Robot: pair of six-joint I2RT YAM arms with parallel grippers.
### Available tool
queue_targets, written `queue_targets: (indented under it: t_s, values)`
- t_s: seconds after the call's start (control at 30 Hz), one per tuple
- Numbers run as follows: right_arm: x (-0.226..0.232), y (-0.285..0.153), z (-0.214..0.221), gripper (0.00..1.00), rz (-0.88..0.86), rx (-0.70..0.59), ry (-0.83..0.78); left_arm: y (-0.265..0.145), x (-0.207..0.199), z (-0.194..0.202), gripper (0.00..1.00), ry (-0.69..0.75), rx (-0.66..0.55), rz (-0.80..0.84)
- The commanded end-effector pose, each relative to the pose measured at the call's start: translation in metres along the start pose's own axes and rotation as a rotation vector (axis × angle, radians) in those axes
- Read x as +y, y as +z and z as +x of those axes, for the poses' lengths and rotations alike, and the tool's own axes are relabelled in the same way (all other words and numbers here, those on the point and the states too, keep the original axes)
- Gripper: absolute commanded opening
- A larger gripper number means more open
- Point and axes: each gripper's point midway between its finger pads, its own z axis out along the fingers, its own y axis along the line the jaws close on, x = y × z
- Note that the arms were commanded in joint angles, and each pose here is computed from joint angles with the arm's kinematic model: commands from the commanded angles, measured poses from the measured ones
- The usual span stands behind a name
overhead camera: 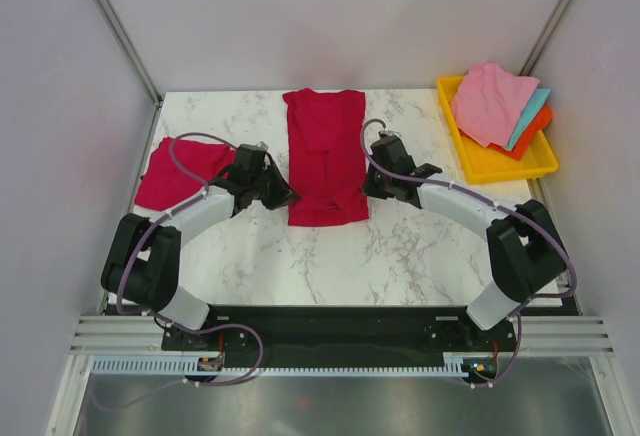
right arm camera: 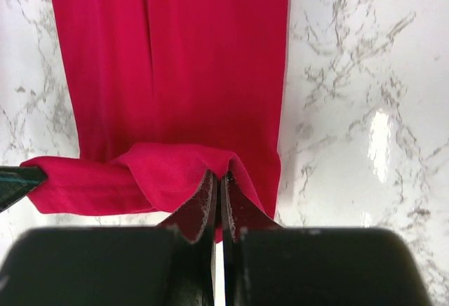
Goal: Fold and stack the t-shirts
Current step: Fold the tshirt
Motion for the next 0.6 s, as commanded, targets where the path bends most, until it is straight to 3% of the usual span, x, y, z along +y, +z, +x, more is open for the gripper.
queue_targets:
  t_s: [0.0, 0.57]
  values:
    - [0.013, 0.007, -0.024, 0.00, -0.037, -0.021, 0.010, 0.003, -0.021, -0.031, 0.02, -0.029, -0.050, 0.043]
    - [0.003, 0.053, -0.065, 0.00, 0.001, -0.033, 0.091, 0.038, -0.027, -0.088, 0.02, -0.079, -0.082, 0.052]
